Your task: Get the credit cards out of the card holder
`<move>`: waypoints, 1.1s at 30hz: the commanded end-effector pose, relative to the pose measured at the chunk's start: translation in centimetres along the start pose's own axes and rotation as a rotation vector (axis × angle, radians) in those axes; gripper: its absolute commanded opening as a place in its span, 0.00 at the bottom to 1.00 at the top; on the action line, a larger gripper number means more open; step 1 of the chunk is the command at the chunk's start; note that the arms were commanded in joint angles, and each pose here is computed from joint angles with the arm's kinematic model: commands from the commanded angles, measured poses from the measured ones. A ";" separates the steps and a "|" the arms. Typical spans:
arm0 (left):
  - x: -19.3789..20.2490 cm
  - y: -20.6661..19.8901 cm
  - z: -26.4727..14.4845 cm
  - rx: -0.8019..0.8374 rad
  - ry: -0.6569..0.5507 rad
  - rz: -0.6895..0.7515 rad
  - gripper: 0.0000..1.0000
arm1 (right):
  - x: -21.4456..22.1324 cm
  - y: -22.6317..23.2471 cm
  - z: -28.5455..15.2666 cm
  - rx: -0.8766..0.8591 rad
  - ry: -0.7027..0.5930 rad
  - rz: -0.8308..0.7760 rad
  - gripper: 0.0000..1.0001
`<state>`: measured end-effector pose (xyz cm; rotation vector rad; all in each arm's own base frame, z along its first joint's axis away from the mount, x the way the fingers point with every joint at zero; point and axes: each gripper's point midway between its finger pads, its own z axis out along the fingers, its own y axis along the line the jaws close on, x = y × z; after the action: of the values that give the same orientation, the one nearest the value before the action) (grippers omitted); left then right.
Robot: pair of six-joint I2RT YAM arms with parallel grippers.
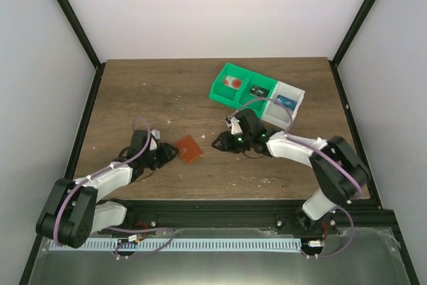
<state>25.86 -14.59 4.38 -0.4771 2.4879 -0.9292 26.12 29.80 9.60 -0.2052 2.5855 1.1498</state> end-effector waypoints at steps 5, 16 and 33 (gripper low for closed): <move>0.9 -1.2 1.4 0.090 0.085 0.041 0.38 | -2.2 2.4 6.3 -0.062 0.055 -0.112 0.36; 0.6 -0.7 2.4 0.054 0.106 0.052 0.32 | -1.8 1.3 10.3 -0.070 0.148 -0.143 0.33; 1.1 -1.1 2.3 0.077 0.130 0.043 0.32 | -0.2 2.2 9.7 -0.081 0.165 -0.152 0.01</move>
<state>26.18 -16.63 2.49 -0.3810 2.5704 -1.0339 28.47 38.17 3.05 -0.4991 2.6573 1.2034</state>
